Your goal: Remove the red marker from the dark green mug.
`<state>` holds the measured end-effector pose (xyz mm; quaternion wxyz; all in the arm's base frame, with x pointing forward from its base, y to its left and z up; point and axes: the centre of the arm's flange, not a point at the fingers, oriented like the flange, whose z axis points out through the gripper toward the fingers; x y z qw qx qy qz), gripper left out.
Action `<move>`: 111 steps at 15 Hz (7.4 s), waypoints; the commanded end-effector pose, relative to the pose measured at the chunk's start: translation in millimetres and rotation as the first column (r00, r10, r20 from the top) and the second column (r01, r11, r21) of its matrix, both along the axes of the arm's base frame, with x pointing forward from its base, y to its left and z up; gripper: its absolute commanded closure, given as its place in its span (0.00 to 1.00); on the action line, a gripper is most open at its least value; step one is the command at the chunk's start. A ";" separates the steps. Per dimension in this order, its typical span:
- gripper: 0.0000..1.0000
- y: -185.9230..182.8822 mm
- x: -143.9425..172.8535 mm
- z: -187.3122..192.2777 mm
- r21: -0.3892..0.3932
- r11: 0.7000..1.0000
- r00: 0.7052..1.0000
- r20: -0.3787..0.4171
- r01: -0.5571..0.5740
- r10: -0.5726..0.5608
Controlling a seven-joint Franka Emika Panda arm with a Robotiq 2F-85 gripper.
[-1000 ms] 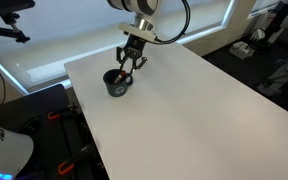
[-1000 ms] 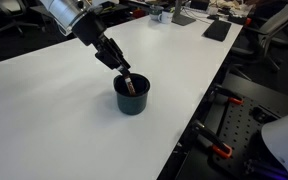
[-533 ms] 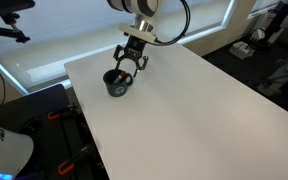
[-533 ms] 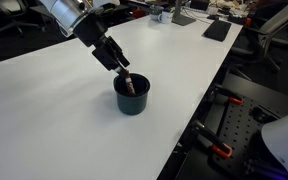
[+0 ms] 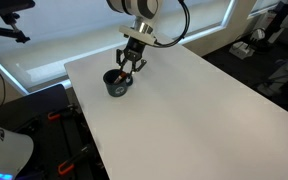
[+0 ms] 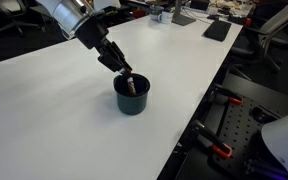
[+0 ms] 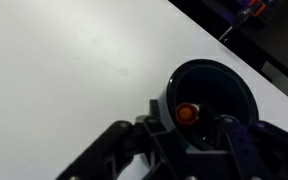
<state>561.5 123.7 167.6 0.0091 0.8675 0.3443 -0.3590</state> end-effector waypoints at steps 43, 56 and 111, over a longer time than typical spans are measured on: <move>0.00 51.6 -25.2 86.1 -0.120 0.969 0.975 0.074 0.216 -0.208; 0.00 41.2 -40.7 59.3 -0.151 0.956 0.965 -0.043 0.251 -0.260; 0.96 -32.6 -17.7 -8.8 0.063 0.926 0.916 -0.183 0.373 -0.356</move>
